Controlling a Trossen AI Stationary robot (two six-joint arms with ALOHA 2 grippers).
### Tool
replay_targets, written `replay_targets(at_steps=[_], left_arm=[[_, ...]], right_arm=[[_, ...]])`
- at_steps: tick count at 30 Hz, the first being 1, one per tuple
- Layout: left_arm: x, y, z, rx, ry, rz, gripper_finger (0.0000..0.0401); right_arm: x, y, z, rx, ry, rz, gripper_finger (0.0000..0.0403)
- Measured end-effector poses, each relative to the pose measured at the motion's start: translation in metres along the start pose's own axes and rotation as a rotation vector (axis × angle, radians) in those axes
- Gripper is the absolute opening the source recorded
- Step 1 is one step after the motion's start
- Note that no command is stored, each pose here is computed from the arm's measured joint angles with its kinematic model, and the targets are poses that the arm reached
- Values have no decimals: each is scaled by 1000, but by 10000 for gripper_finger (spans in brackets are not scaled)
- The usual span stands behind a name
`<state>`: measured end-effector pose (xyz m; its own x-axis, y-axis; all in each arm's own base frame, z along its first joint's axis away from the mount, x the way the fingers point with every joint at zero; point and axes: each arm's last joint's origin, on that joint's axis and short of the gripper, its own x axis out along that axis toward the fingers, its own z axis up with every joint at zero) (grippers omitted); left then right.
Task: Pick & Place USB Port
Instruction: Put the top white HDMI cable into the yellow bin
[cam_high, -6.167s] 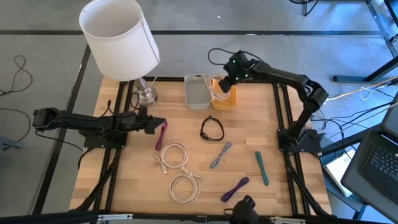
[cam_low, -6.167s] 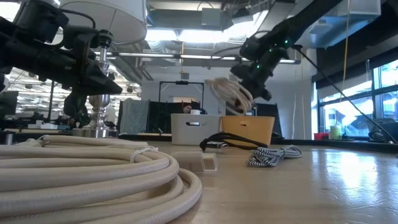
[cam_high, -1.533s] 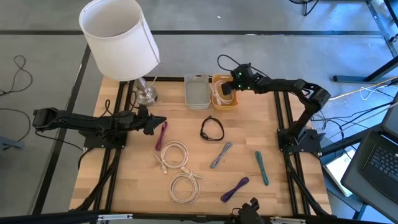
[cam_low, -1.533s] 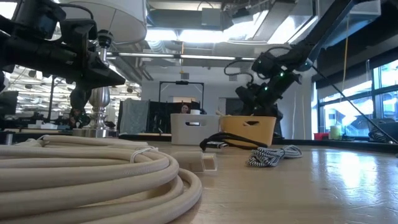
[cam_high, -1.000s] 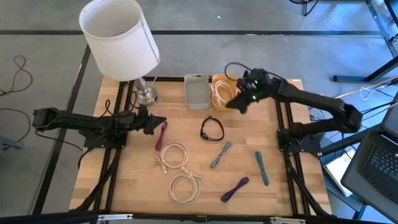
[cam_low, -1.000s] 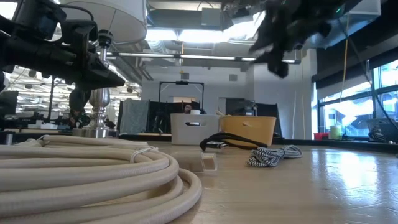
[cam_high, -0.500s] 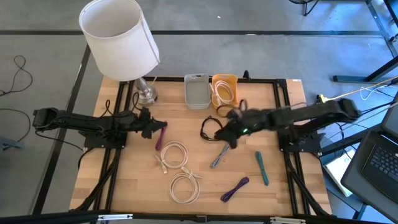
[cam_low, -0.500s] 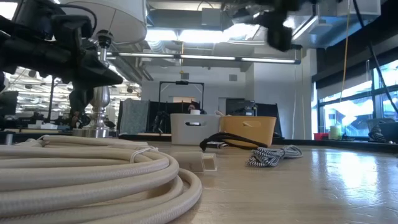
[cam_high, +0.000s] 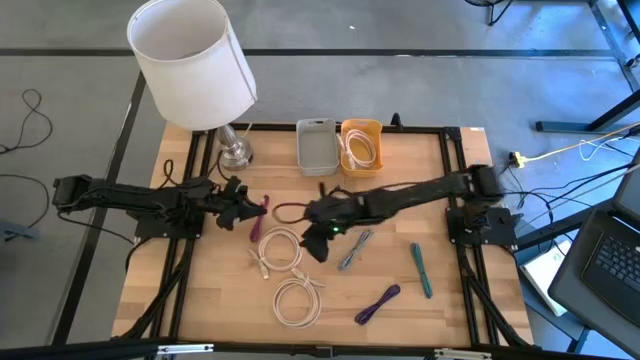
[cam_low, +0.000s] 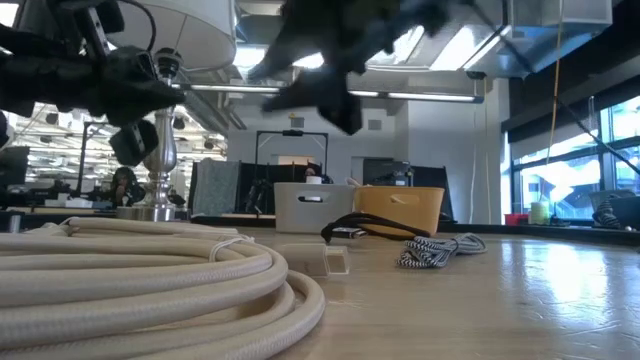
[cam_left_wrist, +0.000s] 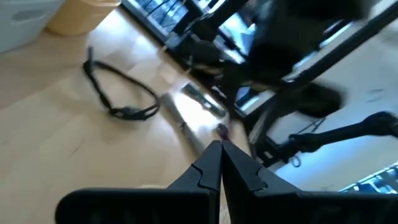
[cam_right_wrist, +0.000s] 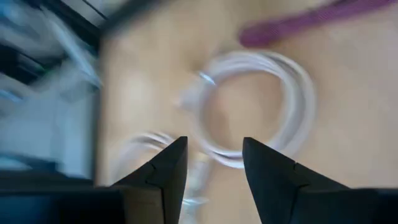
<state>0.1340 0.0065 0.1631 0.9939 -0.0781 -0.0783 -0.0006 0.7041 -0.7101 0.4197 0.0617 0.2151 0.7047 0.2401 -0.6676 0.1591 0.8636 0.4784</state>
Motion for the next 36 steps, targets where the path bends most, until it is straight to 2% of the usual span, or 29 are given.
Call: replay_targets(at_steps=[3,7,12,16,20,36], left_arm=[[-3,-6,2,9,-22,-44,3],[-7,-12,4,27,-64,-86,3],[-11,-15,7,66,-112,-97,3],[-13,-16,9,82,-143,-87,3],[-13,-16,9,88,-147,-84,3],[-13,-15,8,105,-148,-70,3]], right_arm=[[16,0,9,-71,112,-74,159],[36,5,20,-153,137,-82,159],[57,-4,35,-170,145,-114,159],[66,-21,42,-155,169,-185,159],[73,-34,39,-138,208,-204,159],[108,-54,18,-124,282,-225,159]])
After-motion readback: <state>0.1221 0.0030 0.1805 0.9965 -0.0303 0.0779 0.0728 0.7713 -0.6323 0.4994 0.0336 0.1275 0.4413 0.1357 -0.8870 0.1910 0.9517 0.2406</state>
